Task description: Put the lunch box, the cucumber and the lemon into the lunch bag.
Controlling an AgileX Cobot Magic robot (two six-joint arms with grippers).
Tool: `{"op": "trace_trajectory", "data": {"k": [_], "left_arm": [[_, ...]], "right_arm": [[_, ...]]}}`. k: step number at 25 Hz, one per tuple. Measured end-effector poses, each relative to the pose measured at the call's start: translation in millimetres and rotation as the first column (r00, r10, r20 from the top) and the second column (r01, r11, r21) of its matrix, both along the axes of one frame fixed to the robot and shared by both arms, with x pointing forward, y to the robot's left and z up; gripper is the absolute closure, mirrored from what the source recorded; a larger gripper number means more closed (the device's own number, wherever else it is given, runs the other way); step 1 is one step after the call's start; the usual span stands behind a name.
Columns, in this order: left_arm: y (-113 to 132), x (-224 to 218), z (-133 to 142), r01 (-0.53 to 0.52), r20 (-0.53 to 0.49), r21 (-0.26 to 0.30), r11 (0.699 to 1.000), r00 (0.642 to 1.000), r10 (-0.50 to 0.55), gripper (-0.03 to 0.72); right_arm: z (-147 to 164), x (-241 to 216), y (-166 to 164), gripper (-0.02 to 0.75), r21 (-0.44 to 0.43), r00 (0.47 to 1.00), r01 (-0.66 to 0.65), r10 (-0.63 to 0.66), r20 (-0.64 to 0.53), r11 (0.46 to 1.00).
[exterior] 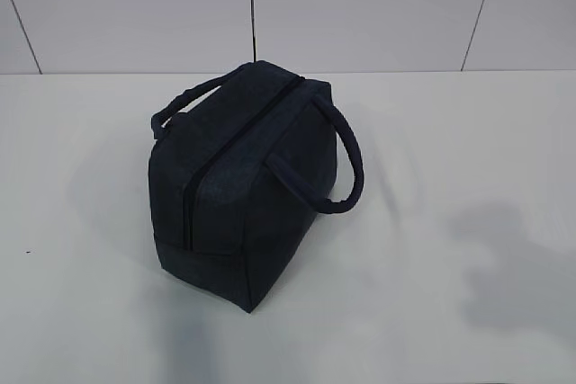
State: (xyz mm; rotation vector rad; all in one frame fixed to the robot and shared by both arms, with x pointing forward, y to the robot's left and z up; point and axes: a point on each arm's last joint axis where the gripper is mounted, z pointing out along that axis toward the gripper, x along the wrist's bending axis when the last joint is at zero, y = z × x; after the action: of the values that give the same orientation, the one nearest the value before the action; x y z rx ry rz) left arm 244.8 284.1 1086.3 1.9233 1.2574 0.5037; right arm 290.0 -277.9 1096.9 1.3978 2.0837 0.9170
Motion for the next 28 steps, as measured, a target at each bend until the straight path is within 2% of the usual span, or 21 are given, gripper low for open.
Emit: {"op": "trace_trajectory", "data": {"k": [6,9,14,22,28], "left_arm": [[3,-11,-26,-0.003,0.035,-0.013,1.000,0.999,0.003,0.452],[5,-13,-28,-0.010,0.125,-0.049,0.999,0.992,0.016,0.452],[6,-17,-30,-0.011,0.162,-0.059,0.998,0.987,0.021,0.452],[9,-15,-30,-0.034,0.176,-0.033,0.999,0.984,0.039,0.452],[9,-15,-30,-0.035,0.176,-0.031,0.999,0.984,0.040,0.452]], "right_arm": [[-36,-30,-10,0.228,0.038,0.994,0.000,-0.004,0.112,0.999],[-38,-45,-15,0.228,0.072,0.980,-0.002,-0.013,0.197,0.997],[-38,-58,-20,0.228,0.098,0.959,-0.004,-0.024,0.284,0.995],[-52,-63,-22,0.228,0.073,0.984,0.018,-0.031,0.176,0.997],[-54,-61,-23,0.228,0.069,0.985,0.038,-0.049,0.166,0.997]]}}
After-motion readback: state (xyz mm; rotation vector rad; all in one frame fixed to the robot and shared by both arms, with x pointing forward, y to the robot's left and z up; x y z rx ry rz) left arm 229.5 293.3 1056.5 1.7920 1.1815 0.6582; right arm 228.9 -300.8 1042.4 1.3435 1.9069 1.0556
